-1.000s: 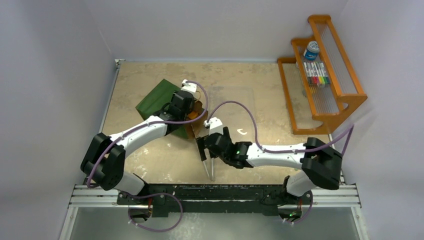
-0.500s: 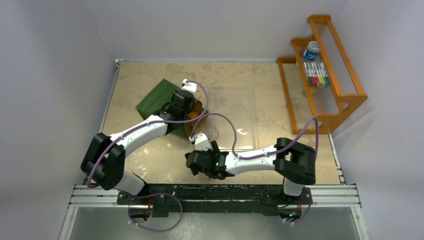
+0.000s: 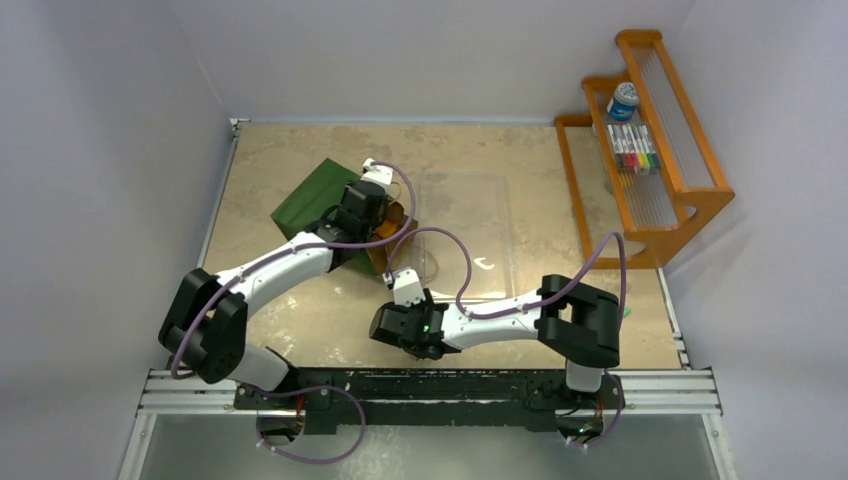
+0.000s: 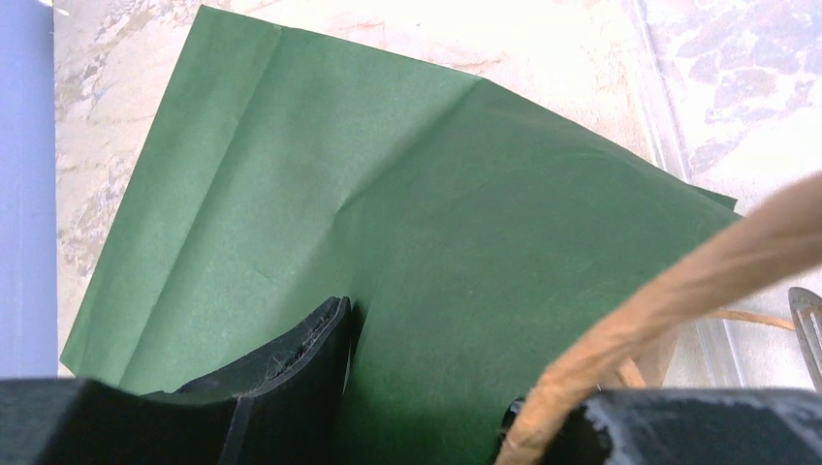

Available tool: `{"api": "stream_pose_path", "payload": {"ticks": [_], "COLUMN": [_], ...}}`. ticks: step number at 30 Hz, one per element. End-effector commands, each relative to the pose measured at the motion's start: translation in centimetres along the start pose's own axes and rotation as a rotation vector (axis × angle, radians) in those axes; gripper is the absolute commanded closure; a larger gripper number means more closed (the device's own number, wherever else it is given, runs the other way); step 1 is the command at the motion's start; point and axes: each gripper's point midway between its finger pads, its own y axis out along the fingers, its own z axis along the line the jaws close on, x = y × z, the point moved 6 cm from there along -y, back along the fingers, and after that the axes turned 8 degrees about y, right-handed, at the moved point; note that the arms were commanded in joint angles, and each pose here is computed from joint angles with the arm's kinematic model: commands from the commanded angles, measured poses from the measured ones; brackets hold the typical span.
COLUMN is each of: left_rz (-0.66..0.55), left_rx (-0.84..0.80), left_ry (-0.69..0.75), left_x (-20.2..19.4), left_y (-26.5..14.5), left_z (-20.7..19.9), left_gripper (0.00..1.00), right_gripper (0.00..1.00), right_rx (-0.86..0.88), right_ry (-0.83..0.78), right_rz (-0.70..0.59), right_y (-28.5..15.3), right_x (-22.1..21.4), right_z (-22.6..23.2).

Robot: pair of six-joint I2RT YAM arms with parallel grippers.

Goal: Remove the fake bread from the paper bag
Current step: Pick up the clamp from the center of the board.

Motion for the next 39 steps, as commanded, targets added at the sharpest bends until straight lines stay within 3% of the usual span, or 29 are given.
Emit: {"api": "stream_pose_path", "payload": {"ticks": [1, 3, 4, 6, 13, 21, 29, 39], "left_rz": [-0.06, -0.064, -0.067, -0.074, -0.088, -0.102, -0.111, -0.126], "left_rx": [0.003, 0.008, 0.012, 0.015, 0.021, 0.005, -0.011, -0.015], "left_ry": [-0.032, -0.037, -0.039, -0.047, -0.061, -0.052, -0.06, -0.082], "left_x": [0.9, 0.7, 0.7, 0.6, 0.5, 0.9, 1.1, 1.7], "left_y": [-1.0, -1.2, -1.3, -1.5, -1.8, -2.0, -2.2, -2.4], "left_z": [0.7, 0.9, 1.0, 1.1, 1.3, 1.3, 1.3, 1.4], "left_gripper": [0.62, 0.62, 0.62, 0.62, 0.62, 0.61, 0.6, 0.6], "right_gripper": [0.44, 0.52, 0.61, 0.67, 0.65, 0.64, 0.65, 0.62], "right_rx": [-0.036, -0.031, -0.012, 0.018, -0.005, 0.112, 0.154, 0.147], "right_ry": [0.028, 0.018, 0.01, 0.001, -0.056, -0.099, -0.104, -0.121], "right_rz": [-0.052, -0.049, -0.034, -0.036, -0.058, -0.061, -0.033, 0.021], "right_y": [-0.9, -1.4, -1.7, -2.2, -3.4, -4.9, -3.7, -3.0], "right_x": [1.7, 1.9, 1.9, 2.2, 3.6, 6.6, 10.2, 11.0], "right_z": [-0.2, -0.5, -0.5, -0.4, -1.0, -1.3, -2.5, -2.4]}}
